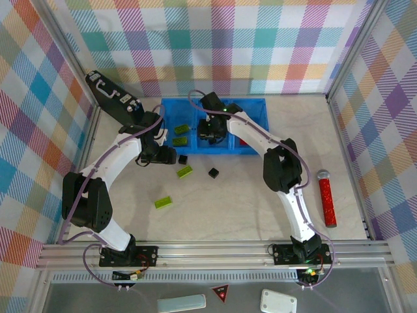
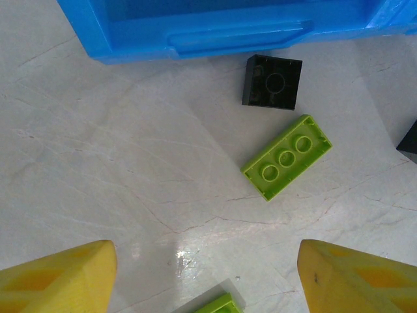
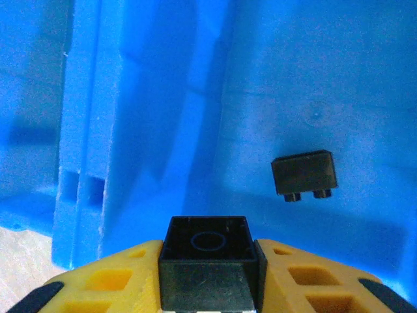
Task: Sort the legos into containers by color
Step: Place the lego in the container.
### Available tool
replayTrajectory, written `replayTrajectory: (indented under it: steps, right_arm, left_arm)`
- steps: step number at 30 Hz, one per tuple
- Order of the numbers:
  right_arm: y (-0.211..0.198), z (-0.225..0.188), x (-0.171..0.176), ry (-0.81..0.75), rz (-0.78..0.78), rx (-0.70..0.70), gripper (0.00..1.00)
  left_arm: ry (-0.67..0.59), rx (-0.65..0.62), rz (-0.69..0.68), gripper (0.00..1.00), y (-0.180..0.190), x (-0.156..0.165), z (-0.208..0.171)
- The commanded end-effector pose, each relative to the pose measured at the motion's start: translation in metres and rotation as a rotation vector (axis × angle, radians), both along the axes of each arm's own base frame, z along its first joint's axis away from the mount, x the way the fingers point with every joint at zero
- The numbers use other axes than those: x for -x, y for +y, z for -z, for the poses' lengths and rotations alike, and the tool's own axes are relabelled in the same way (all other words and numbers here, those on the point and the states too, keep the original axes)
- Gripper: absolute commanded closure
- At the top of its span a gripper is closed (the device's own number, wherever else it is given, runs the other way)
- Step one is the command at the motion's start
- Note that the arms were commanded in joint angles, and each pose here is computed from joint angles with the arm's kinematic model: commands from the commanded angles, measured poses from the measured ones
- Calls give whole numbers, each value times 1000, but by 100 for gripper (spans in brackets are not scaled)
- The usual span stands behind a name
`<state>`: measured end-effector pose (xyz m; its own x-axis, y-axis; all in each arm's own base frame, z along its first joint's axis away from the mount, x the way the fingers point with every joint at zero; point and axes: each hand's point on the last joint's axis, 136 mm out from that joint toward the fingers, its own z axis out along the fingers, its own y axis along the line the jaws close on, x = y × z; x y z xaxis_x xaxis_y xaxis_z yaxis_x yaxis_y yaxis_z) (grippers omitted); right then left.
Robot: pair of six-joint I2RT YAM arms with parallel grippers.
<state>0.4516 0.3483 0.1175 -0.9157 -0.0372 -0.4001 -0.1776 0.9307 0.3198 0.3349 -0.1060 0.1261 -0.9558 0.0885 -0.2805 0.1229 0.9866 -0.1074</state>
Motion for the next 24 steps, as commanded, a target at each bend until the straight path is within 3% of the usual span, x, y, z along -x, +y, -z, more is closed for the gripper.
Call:
replayTrajectory:
  steps: [1, 14, 24]
  right_arm:
    - [5, 3, -3, 18, -30, -17, 60]
    - [8, 37, -10, 68, -10, 8, 57]
    - [4, 10, -8, 40, -25, 6, 55]
  left_arm:
    - [19, -22, 7, 27, 5, 2, 8]
    - [21, -19, 5, 27, 5, 2, 9]
    - [31, -21, 5, 27, 5, 2, 12]
